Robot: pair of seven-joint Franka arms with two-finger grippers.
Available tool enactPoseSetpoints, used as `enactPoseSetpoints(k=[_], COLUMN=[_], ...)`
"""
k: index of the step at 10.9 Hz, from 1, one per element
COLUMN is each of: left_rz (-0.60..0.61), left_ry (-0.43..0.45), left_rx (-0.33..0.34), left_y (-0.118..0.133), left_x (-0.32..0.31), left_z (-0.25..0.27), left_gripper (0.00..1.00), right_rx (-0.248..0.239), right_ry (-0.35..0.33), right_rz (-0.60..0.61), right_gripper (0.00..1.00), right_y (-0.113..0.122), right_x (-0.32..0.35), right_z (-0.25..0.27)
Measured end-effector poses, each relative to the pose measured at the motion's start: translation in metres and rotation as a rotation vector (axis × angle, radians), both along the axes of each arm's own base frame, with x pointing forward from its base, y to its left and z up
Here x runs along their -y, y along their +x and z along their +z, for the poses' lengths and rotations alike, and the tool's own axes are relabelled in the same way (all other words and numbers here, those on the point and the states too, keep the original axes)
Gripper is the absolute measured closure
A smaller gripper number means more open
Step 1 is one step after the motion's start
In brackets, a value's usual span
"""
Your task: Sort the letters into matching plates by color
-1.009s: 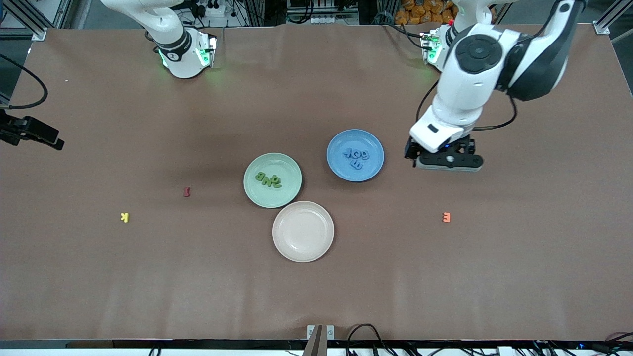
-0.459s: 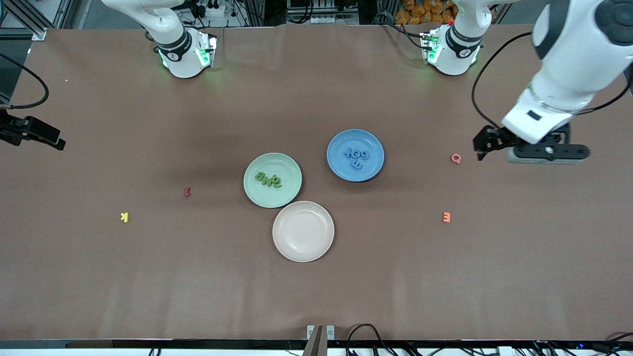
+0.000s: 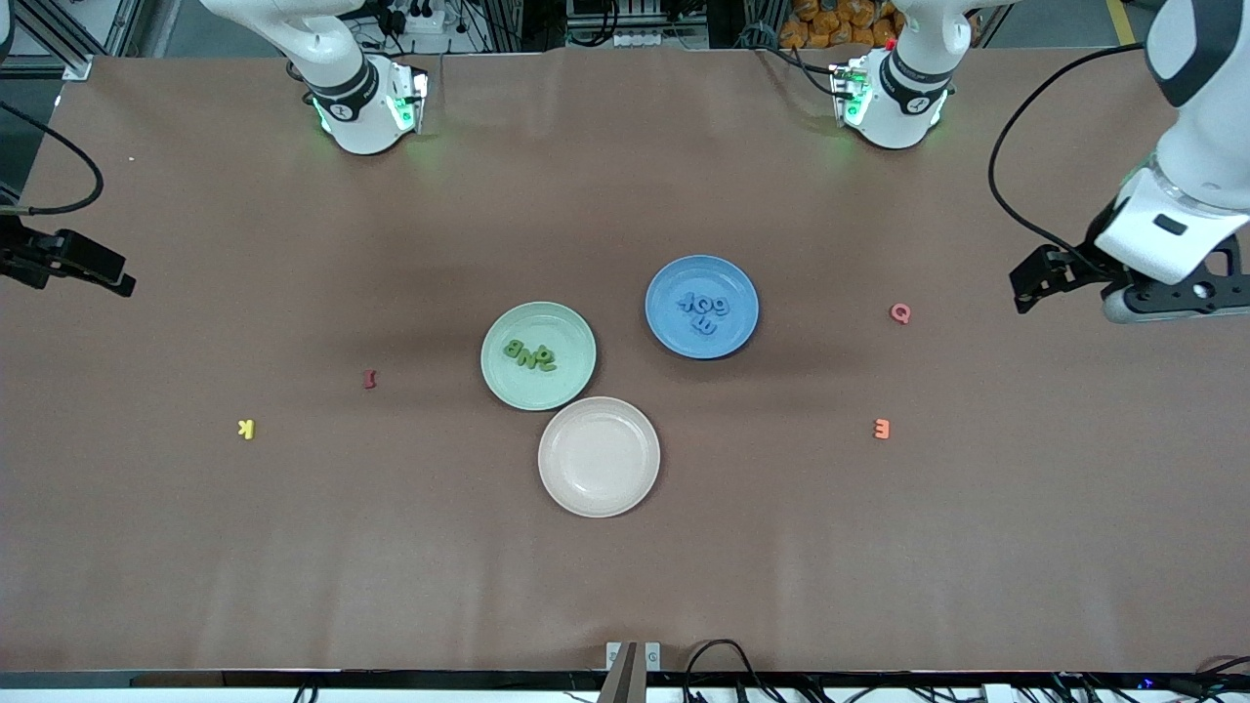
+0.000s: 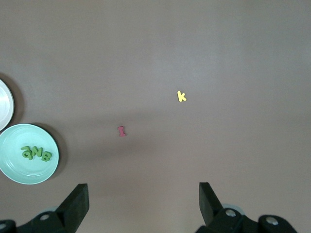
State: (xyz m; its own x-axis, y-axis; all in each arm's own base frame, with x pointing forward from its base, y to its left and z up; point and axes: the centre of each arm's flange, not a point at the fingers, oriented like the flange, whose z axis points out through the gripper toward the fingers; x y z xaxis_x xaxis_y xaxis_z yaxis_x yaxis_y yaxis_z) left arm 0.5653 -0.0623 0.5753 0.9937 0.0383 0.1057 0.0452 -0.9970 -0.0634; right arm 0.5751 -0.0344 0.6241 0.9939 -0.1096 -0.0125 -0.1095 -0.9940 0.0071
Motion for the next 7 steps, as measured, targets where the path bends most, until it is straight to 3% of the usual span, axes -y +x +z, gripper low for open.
enactPoseSetpoints(k=[3, 7], left_rz=[-0.087, -0.096], left_ry=[0.010, -0.018], left_rx=[-0.002, 0.000], left_y=[0.003, 0.003], left_x=[-0.033, -0.039], left_z=[0.004, 0.006], left_gripper=[0.00, 0.00], right_rx=[0.001, 0.000], right_ry=[0.000, 0.000], right_rz=[0.000, 0.001], right_gripper=[0.00, 0.00], right_y=[0.000, 0.001], right_x=[0.000, 0.000], right_z=[0.000, -0.001])
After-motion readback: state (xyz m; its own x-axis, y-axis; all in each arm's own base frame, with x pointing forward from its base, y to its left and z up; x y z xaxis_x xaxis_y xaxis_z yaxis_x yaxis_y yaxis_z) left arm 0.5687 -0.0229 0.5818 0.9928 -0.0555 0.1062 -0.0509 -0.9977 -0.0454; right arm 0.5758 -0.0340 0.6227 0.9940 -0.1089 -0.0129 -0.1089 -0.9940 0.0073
